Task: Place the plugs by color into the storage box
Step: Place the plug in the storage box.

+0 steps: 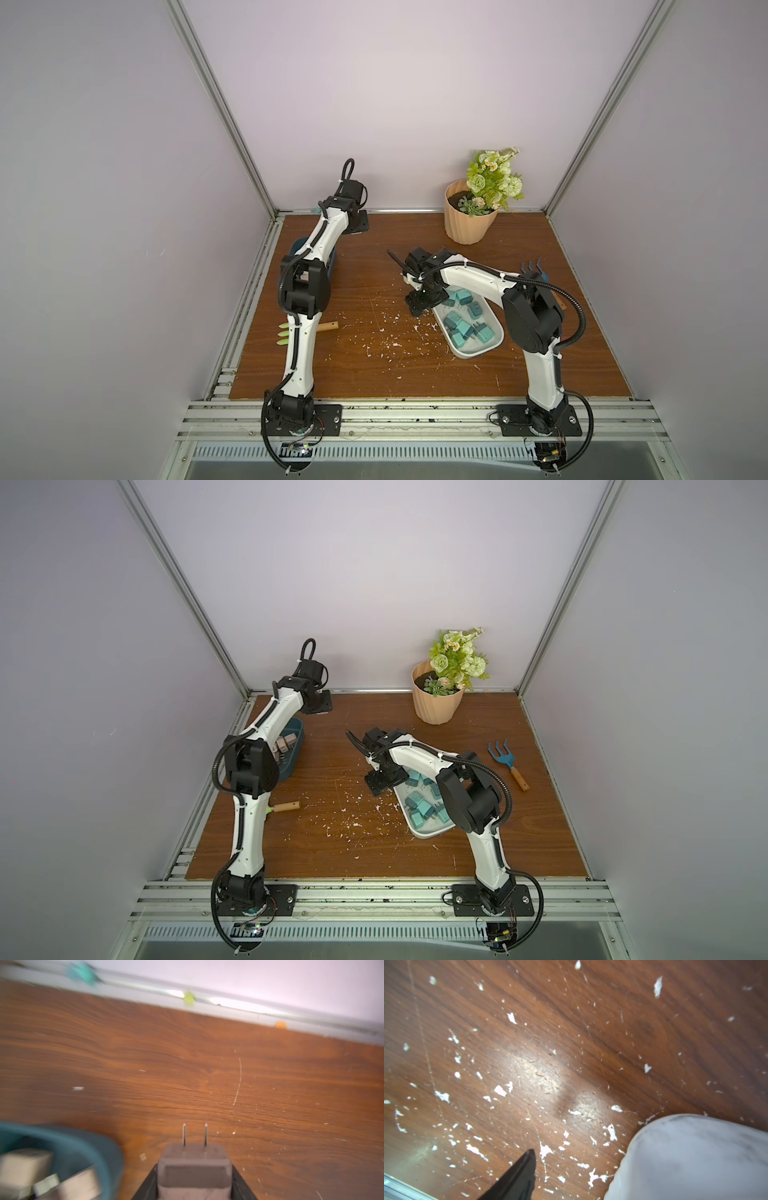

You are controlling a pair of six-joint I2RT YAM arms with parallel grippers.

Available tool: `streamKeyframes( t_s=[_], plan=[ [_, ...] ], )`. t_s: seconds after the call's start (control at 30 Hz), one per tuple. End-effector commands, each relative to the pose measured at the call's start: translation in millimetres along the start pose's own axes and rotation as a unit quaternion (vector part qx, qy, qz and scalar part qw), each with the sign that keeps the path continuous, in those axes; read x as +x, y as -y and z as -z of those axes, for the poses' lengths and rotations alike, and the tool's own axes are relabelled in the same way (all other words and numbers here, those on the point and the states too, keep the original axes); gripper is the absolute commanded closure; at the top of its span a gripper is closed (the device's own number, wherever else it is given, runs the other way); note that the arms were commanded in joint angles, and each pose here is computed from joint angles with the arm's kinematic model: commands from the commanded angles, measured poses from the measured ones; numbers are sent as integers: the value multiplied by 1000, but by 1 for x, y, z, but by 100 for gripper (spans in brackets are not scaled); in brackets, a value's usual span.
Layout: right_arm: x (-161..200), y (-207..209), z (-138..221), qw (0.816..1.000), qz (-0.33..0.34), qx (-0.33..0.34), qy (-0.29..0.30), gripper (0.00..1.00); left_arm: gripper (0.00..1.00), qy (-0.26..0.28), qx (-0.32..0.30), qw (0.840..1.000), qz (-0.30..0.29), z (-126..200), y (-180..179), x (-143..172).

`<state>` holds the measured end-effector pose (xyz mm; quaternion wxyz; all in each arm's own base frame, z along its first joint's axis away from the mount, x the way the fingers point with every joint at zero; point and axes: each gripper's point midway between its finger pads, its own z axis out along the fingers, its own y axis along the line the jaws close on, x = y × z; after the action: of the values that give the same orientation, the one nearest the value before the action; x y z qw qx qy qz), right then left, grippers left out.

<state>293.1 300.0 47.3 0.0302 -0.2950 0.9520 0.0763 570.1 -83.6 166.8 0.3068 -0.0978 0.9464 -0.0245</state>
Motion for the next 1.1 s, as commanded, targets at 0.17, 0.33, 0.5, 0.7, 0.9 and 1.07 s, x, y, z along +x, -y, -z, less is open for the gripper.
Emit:
streamKeyframes(
  t_s=[0.17,0.33,0.5,0.7,0.9,1.07],
  plan=[
    [-17,-17,6,999,5,-28,35,20,53,-3,-106,994,18,38,-92,13],
    [-16,-17,4,999,7,-30,34,20,53,-36,-128,991,4,34,-115,38],
    [-10,-15,3,999,10,-28,29,20,53,-72,-146,987,5,14,-124,65],
    [-2,-13,3,999,13,-23,23,20,52,-120,-153,981,11,-17,-128,98],
    [2,-9,3,1000,17,-15,20,20,50,-152,-159,975,13,-37,-131,119],
    [-2,-9,6,999,19,-12,25,20,45,-161,-155,975,17,-42,-130,125]
  ],
)
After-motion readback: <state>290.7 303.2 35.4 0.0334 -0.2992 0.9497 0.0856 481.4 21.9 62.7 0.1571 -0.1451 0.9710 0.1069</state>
